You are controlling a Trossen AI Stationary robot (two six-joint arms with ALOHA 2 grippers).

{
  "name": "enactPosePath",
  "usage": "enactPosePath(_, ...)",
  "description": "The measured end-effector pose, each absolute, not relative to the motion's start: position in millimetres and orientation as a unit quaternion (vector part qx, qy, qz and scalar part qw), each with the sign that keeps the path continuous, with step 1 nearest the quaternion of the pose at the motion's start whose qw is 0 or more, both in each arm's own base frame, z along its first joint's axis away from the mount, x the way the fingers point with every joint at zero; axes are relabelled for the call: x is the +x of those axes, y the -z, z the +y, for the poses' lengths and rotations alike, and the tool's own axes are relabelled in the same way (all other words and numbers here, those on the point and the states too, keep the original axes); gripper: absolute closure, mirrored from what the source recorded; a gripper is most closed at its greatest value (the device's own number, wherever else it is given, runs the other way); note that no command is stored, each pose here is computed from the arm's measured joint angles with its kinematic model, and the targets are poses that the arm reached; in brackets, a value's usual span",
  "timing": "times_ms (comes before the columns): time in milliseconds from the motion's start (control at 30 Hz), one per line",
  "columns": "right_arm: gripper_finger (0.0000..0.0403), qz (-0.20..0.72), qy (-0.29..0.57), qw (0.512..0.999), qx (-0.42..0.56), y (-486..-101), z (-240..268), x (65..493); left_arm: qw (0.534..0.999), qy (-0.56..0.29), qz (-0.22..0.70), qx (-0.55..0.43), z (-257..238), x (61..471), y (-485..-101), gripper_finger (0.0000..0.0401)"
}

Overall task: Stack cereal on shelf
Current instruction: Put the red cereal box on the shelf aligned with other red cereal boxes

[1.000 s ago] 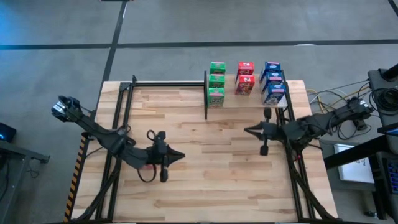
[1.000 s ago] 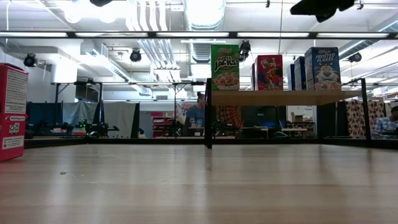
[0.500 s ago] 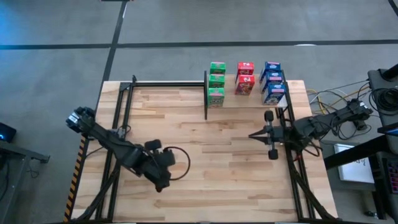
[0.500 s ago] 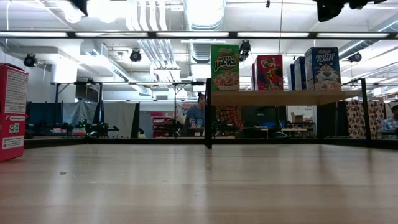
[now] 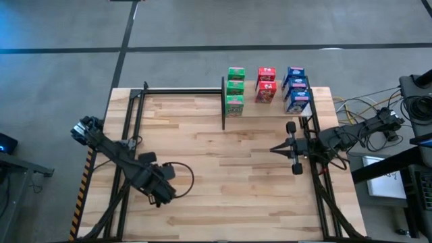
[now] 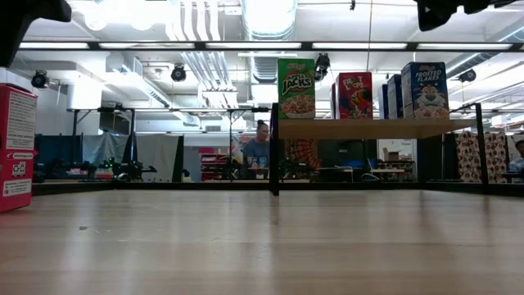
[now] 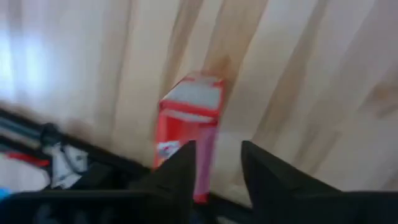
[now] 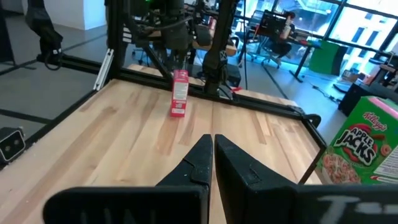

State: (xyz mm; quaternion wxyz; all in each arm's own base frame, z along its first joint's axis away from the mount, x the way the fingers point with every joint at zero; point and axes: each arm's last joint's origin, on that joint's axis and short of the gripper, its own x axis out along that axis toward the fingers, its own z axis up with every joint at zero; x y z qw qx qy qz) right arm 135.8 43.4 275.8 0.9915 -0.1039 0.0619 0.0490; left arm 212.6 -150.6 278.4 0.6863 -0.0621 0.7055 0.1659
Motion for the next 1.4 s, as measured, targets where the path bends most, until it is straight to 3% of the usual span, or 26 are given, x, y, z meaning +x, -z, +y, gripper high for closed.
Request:
enactPosePath(233, 0.0394, 0.066, -0.049, 0.991, -0.101, -274.6, 43.4, 135.9, 0.676, -0.158, 0.720, -0.021, -149.1, 205.2, -274.1, 0.0197)
enactPosePath(433, 0.0394, 0.067, -0.049, 0.991, -0.101, -274.5, 43.5, 136.1, 0.681, -0.148, 0.716, -0.021, -139.6, 191.4, -273.1, 0.0156)
enactPosePath(667, 0.0394, 0.067, -0.049, 0.991, -0.101, -274.5, 43.5, 136.2, 0.717, -0.137, 0.679, -0.080, -128.7, 176.9, -271.2, 0.0153)
enactPosePath(1100, 0.0394, 0.068, -0.049, 0.992, -0.098, -274.4, 43.5, 136.2, 0.722, -0.127, 0.675, -0.080, -125.7, 172.8, -249.0, 0.0155)
enactPosePath(1400, 0.0394, 0.068, -0.048, 0.992, -0.098, -274.3, 43.5, 136.2, 0.720, -0.126, 0.679, -0.073, -129.0, 177.3, -244.4, 0.0218)
